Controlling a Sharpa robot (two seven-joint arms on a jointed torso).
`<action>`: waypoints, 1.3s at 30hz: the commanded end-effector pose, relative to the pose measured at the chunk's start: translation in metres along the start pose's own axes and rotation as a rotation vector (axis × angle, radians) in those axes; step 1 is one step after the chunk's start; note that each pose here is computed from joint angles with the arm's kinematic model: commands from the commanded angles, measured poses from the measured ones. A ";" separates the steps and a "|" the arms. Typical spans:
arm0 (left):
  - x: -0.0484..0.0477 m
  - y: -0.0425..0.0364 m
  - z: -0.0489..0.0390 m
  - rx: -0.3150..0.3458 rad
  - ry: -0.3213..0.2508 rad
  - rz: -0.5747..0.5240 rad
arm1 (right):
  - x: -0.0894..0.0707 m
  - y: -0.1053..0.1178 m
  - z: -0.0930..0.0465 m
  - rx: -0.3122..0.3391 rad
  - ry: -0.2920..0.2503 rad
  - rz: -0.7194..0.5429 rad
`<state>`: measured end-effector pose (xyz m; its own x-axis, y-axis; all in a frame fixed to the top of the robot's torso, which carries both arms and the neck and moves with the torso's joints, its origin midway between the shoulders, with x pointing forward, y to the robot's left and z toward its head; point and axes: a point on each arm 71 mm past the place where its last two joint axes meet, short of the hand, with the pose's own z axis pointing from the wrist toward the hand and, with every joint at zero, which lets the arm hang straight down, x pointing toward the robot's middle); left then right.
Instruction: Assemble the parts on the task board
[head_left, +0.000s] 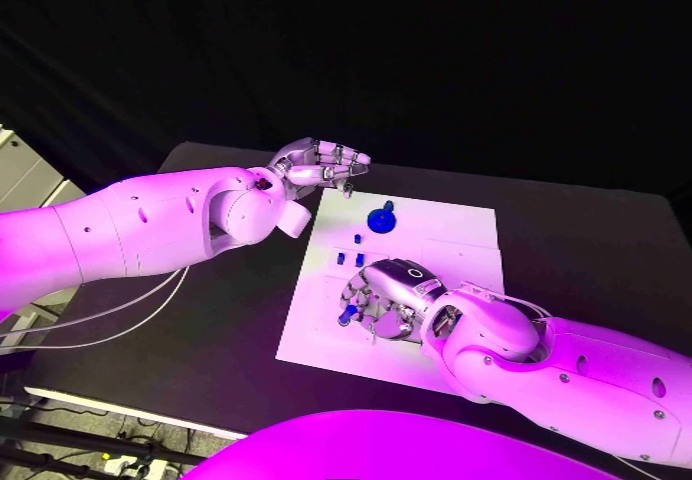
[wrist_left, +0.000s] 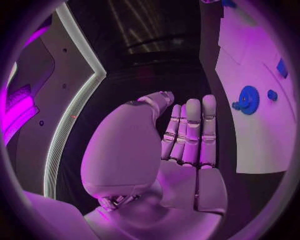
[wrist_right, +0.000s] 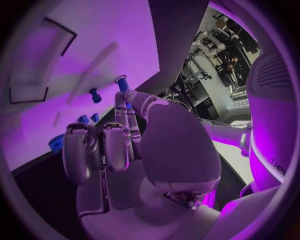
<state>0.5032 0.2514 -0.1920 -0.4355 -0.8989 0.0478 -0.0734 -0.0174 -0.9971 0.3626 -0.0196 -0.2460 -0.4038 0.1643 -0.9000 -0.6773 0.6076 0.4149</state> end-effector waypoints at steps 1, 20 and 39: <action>0.0025 -0.0008 0.0006 0.006 0.018 -0.012 | 0.003 0.000 0.000 0.007 0.021 -0.043; 0.0024 -0.0007 0.0007 0.005 0.017 -0.011 | 0.010 0.005 0.004 -0.007 0.052 -0.064; 0.0017 -0.0004 0.0001 0.000 0.020 -0.012 | 0.007 0.001 0.005 0.026 -0.035 -0.041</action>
<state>0.5032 0.2519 -0.1923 -0.4367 -0.8983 0.0491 -0.0773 -0.0169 -0.9969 0.3613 -0.0133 -0.2548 -0.3807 0.1368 -0.9145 -0.6812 0.6273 0.3774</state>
